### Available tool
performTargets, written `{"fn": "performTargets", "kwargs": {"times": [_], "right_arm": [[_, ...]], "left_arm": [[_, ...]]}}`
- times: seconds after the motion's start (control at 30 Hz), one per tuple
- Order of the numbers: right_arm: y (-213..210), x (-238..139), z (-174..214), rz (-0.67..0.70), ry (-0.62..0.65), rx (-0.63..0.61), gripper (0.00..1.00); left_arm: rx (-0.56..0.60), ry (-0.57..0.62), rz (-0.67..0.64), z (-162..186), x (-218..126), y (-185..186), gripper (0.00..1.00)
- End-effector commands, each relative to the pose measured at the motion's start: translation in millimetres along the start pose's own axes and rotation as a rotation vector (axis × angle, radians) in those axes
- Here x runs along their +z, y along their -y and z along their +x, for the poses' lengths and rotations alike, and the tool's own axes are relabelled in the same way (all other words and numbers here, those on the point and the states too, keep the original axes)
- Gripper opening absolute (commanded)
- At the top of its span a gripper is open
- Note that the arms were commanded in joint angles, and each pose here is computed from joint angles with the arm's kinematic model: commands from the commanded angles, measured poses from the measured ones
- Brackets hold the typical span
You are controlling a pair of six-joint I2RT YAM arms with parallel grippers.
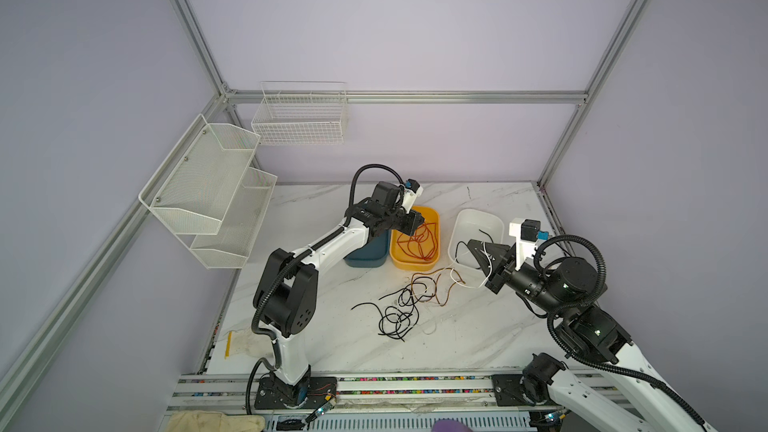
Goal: Untangle the cables
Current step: 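Carry the red wire with the left gripper over the yellow tub, then open the left gripper to drop the red wire into the yellow tub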
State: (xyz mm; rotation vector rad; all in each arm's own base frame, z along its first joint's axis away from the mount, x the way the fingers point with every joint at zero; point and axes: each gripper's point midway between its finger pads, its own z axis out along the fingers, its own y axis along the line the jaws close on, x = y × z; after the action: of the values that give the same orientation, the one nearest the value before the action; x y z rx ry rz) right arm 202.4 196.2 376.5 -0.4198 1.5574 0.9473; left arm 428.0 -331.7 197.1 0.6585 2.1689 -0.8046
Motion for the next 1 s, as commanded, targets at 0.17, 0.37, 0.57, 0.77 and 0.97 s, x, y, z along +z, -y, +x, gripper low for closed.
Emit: {"fn": "performTargets", "kwargs": {"times": [0.17,0.37,0.57,0.77,0.97], "right_arm": [[-5.8,-3.3,-12.0,-0.016,0.031,-0.022,0.0],[-4.7,-2.6,-10.6,-0.012,0.027,-0.017,0.0],[-2.6,-4.1,-11.3,0.001,0.034,-0.016,0.0],[-2.1,-3.5,-10.0,0.003,0.03,-0.013,0.0],[-2.7,-5.0,-10.9,0.001,0.035,-0.013,0.0]], "left_arm": [[0.016,0.033,0.066,-17.5,8.3,7.0,0.0],[-0.001,-0.008,0.069,-3.2,18.3,2.6,0.0],[-0.004,-0.036,0.047,6.0,21.3,-3.2,0.04],[0.004,-0.032,0.034,2.4,17.8,-3.8,0.1],[0.011,-0.032,0.025,-0.7,14.6,-3.1,0.16]]}}
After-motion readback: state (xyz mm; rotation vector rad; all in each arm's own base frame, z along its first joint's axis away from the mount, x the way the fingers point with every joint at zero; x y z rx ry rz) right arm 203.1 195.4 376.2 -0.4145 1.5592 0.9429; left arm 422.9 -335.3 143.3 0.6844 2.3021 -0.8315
